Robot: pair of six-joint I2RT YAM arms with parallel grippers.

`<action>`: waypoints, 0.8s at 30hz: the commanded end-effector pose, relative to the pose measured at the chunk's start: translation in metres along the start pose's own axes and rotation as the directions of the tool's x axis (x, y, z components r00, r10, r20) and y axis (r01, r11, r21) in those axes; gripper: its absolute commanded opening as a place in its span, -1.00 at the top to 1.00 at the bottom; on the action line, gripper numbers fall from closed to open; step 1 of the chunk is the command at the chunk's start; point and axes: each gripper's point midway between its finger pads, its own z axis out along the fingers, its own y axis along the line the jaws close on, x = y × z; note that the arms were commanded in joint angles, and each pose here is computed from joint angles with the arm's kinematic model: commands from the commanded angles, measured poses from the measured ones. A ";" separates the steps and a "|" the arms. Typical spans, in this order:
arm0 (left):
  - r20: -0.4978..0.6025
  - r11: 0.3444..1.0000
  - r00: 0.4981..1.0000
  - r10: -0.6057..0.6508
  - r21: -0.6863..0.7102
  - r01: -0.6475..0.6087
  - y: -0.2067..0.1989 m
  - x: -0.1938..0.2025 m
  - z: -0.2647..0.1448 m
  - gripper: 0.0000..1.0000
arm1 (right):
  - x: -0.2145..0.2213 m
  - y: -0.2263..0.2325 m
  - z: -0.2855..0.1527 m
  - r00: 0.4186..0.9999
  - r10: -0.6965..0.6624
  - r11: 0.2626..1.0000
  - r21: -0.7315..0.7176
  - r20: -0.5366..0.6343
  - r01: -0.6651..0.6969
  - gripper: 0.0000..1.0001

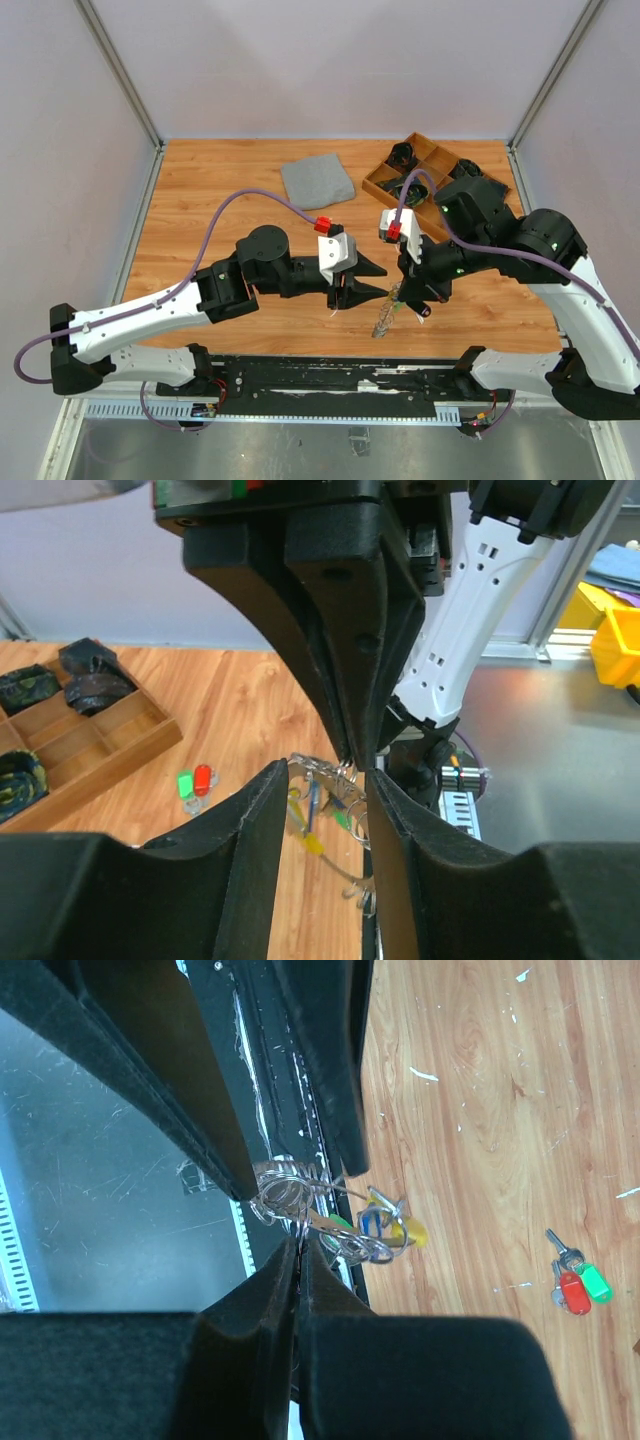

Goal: Put the keys on the keyring

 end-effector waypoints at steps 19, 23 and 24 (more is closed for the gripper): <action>-0.048 0.994 0.998 0.042 0.106 -0.037 -0.014 0.004 0.015 0.33 | -0.010 0.007 -0.004 0.997 -0.066 0.998 -0.006 0.035 0.067 0.99; -0.044 0.993 0.998 0.043 0.109 -0.038 -0.015 0.002 0.015 0.45 | -0.009 0.007 -0.002 0.997 -0.067 0.998 -0.010 0.029 0.067 0.99; -0.043 0.993 0.998 0.044 0.111 -0.039 -0.015 0.002 0.016 0.50 | -0.009 0.007 -0.001 0.997 -0.065 0.998 -0.009 0.029 0.066 0.99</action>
